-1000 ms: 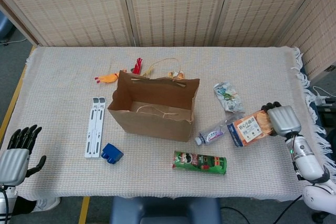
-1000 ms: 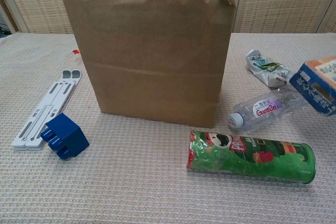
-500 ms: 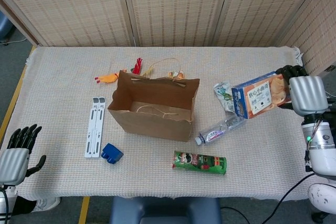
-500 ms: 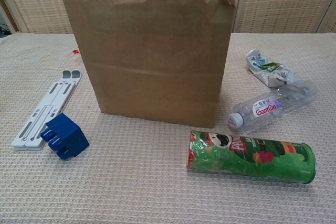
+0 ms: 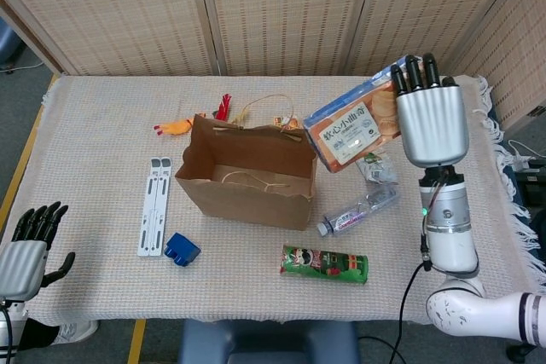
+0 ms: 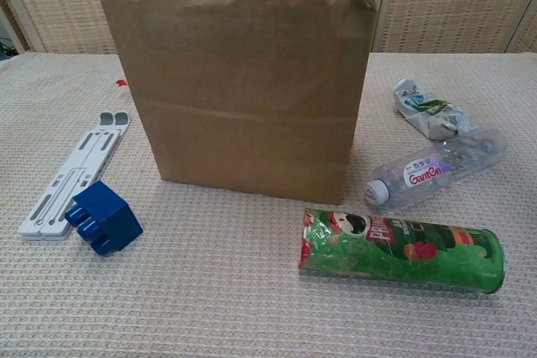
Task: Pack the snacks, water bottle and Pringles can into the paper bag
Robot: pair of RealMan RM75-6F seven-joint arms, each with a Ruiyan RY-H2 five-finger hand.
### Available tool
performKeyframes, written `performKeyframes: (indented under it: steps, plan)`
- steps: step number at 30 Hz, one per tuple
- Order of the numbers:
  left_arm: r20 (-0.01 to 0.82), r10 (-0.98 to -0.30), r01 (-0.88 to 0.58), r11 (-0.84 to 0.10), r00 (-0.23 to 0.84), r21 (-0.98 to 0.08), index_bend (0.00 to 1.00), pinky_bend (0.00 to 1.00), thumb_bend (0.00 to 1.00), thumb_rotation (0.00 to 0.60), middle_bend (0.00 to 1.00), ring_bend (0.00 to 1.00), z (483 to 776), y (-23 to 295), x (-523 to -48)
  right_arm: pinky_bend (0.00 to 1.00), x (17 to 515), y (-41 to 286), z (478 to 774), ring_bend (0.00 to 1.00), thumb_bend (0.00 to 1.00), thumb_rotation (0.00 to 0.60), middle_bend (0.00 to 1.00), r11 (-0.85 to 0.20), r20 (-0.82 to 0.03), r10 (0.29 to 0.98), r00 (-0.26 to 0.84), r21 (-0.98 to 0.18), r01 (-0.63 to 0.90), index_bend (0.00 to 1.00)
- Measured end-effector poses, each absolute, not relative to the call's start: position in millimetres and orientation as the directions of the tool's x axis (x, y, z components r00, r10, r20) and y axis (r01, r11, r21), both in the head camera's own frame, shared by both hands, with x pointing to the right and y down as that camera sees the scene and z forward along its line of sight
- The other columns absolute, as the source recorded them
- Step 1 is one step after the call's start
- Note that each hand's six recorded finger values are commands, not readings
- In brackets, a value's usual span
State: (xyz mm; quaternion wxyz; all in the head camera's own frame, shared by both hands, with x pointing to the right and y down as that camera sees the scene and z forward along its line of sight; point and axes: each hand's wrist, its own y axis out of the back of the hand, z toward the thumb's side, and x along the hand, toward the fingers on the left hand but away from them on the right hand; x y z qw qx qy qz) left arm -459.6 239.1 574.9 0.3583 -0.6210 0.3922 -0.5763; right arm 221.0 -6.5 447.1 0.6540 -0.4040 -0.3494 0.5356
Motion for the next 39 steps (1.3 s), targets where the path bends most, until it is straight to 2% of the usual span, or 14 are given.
performKeyframes:
  steps: [9,13,18,21,23,24,25,26,29,31,39]
  plan:
    - [0.437,-0.899,-0.088,-0.438,0.035,-0.894,0.0,0.0,0.37,0.6,0.0,0.0,574.5,238.3,-459.8,0.71,140.9,-2.2,449.6,0.71,0.31,0.6,0.69,0.272,0.077,0.946,0.315,-0.717,-0.642,0.76]
    - [0.438,-0.898,-0.091,-0.439,0.036,-0.894,0.0,0.0,0.37,0.6,0.0,0.0,574.3,238.0,-460.0,0.71,114.5,6.7,466.4,0.72,0.31,0.6,0.69,0.354,0.057,0.916,0.398,-0.582,-0.732,0.76]
    - [0.439,-0.898,-0.094,-0.44,0.038,-0.893,0.0,0.0,0.37,0.6,0.0,0.0,574.2,237.6,-460.0,0.71,95.7,15.0,492.4,0.71,0.31,0.6,0.69,0.398,0.017,0.891,0.454,-0.51,-0.762,0.74]
    - [0.439,-0.897,-0.095,-0.441,0.039,-0.892,0.0,0.0,0.37,0.6,0.0,0.0,574.2,237.4,-460.2,0.68,89.4,17.8,504.0,0.65,0.31,0.6,0.67,0.413,0.004,0.882,0.472,-0.491,-0.767,0.63]
    - [0.44,-0.897,-0.096,-0.441,0.039,-0.892,0.0,0.0,0.37,0.6,0.0,0.0,574.1,237.3,-460.3,0.6,86.3,19.8,510.8,0.5,0.24,0.6,0.53,0.422,-0.001,0.876,0.482,-0.481,-0.768,0.36]
    - [0.44,-0.897,-0.096,-0.441,0.039,-0.892,0.0,0.0,0.37,0.6,0.0,0.0,574.1,237.2,-460.3,0.55,85.1,20.6,512.9,0.4,0.17,0.6,0.42,0.426,-0.001,0.875,0.485,-0.478,-0.769,0.19]
    - [0.44,-0.897,-0.096,-0.442,0.039,-0.892,0.0,0.0,0.37,0.6,0.0,0.0,574.2,237.1,-460.3,0.5,83.7,21.6,514.7,0.31,0.12,0.6,0.32,0.428,0.002,0.874,0.486,-0.477,-0.768,0.07]
    - [0.44,-0.897,-0.097,-0.442,0.039,-0.892,0.0,0.0,0.37,0.6,0.0,0.0,574.1,237.0,-460.3,0.45,82.8,22.1,515.1,0.25,0.08,0.6,0.25,0.427,0.005,0.875,0.484,-0.479,-0.767,0.01]
    - [0.44,-0.897,-0.097,-0.442,0.04,-0.892,0.0,0.0,0.37,0.6,0.0,0.0,574.0,236.9,-460.3,0.27,80.2,23.1,513.5,0.08,0.04,0.6,0.1,0.421,0.019,0.879,0.477,-0.5,-0.757,0.0]
    - [0.44,-0.897,-0.097,-0.442,0.04,-0.892,0.0,0.0,0.37,0.6,0.0,0.0,573.9,236.8,-460.1,0.22,79.3,23.3,511.7,0.05,0.03,0.6,0.06,0.426,0.027,0.877,0.479,-0.507,-0.75,0.0]
    - [0.439,-0.898,-0.094,-0.441,0.04,-0.893,0.0,0.0,0.37,0.6,0.0,0.0,573.7,236.5,-460.0,0.18,85.0,23.4,503.3,0.03,0.01,0.6,0.04,0.443,0.062,0.869,0.492,-0.54,-0.715,0.0]
